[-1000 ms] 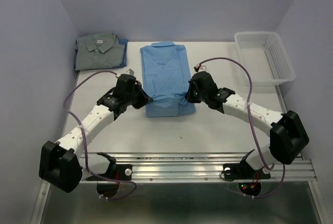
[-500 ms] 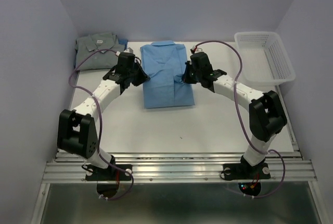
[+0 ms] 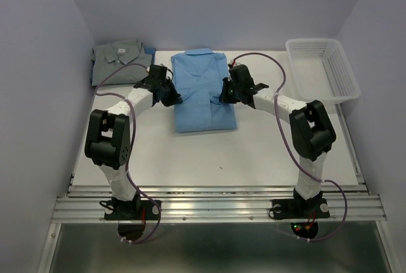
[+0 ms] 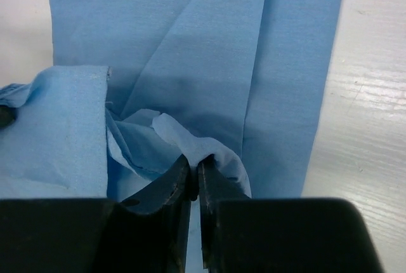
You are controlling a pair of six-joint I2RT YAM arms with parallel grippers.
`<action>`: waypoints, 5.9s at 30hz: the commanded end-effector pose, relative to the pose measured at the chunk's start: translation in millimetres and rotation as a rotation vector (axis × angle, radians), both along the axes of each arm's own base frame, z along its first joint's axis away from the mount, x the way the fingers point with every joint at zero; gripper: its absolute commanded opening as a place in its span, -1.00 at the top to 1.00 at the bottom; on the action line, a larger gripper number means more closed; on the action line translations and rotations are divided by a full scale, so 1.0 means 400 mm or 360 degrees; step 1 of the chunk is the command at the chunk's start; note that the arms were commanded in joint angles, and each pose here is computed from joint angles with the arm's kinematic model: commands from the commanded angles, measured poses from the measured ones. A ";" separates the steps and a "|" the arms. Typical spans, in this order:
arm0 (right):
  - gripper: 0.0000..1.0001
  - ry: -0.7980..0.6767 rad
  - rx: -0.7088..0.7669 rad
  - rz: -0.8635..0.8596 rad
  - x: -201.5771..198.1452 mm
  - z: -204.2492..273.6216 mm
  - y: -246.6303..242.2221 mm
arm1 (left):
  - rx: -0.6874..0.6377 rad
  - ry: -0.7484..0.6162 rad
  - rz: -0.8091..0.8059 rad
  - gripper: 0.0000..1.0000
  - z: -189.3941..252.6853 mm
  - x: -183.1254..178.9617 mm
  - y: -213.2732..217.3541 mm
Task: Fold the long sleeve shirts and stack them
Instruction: Fold the shirt
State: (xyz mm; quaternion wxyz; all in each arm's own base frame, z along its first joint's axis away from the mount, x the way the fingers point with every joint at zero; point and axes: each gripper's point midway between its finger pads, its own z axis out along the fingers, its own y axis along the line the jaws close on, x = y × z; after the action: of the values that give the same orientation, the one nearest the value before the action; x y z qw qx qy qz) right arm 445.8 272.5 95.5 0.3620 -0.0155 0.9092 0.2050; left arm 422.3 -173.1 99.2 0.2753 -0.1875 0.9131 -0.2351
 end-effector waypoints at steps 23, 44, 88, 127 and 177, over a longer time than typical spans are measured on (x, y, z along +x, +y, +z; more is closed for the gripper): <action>-1.00 -0.0013 0.0396 0.0588 -0.238 0.174 0.051 | -0.0123 -0.0196 -0.0131 -0.97 0.160 -0.092 -0.044; -1.00 0.0011 0.0539 0.0580 -0.053 -0.029 0.143 | -0.0429 0.0044 -0.0329 -0.97 -0.062 -0.233 -0.138; -1.00 0.0102 0.0441 0.0857 -0.476 -0.028 0.330 | 0.0107 -0.0135 -0.0151 -0.97 0.018 -0.024 0.033; -0.95 -0.0172 0.0033 0.0226 -0.328 0.099 0.018 | -0.0190 0.0106 -0.0081 1.00 -0.173 -0.368 0.041; 0.88 -0.0074 0.0250 0.0928 -0.292 -0.076 0.490 | 0.0259 -0.0320 -0.0251 1.00 0.407 -0.219 0.065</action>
State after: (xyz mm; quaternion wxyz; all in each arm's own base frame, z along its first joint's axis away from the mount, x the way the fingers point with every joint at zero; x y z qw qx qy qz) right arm 340.9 441.3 36.9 0.2990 -0.2348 0.8675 0.3209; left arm 324.1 -144.1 227.6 0.3174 -0.0881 0.9251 -0.1891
